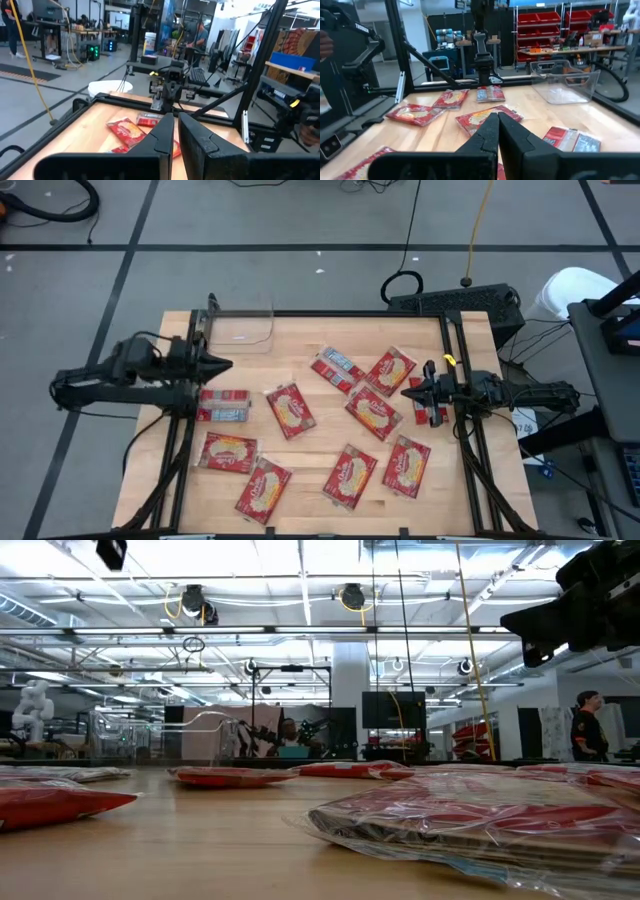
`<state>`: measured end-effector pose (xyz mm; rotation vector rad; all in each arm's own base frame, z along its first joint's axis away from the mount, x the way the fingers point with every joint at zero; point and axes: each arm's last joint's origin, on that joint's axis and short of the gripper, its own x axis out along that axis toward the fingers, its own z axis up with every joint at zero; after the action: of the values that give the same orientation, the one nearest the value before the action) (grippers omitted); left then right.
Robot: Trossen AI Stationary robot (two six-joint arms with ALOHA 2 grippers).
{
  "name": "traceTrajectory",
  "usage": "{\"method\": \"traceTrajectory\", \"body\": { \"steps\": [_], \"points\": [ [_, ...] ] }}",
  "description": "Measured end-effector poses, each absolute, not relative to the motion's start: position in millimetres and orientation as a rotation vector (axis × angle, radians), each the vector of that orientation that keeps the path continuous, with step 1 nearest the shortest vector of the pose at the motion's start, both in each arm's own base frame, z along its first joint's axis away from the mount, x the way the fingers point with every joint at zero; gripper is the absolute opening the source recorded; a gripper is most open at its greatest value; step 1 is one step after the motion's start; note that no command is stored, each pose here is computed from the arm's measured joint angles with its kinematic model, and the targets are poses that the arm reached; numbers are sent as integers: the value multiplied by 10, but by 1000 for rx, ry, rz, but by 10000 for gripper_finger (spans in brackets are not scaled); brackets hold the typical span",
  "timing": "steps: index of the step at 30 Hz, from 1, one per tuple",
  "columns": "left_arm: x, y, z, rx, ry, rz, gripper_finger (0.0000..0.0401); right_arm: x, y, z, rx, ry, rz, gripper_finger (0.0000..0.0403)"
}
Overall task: Sort popcorn bags into baskets
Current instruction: Put the red popcorn bag into the transparent bin
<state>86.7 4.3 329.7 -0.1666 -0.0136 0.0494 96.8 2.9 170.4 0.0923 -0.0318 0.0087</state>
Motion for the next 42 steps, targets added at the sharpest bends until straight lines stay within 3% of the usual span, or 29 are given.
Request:
{"method": "traceTrajectory", "body": {
  "steps": [10,23,31,42],
  "points": [
    [891,45,3867,-157,101,58,33,968,14,1707,252,-40,-40,0],
    [1432,32,3579,-115,436,113,33,1002,-15,1680,475,-32,-145,0],
    [1700,-34,3439,-67,536,97,33,1071,-23,1680,432,25,-200,0],
    [1828,-128,3389,-36,550,97,33,1195,-21,2809,327,14,-204,0]
  ]
}}
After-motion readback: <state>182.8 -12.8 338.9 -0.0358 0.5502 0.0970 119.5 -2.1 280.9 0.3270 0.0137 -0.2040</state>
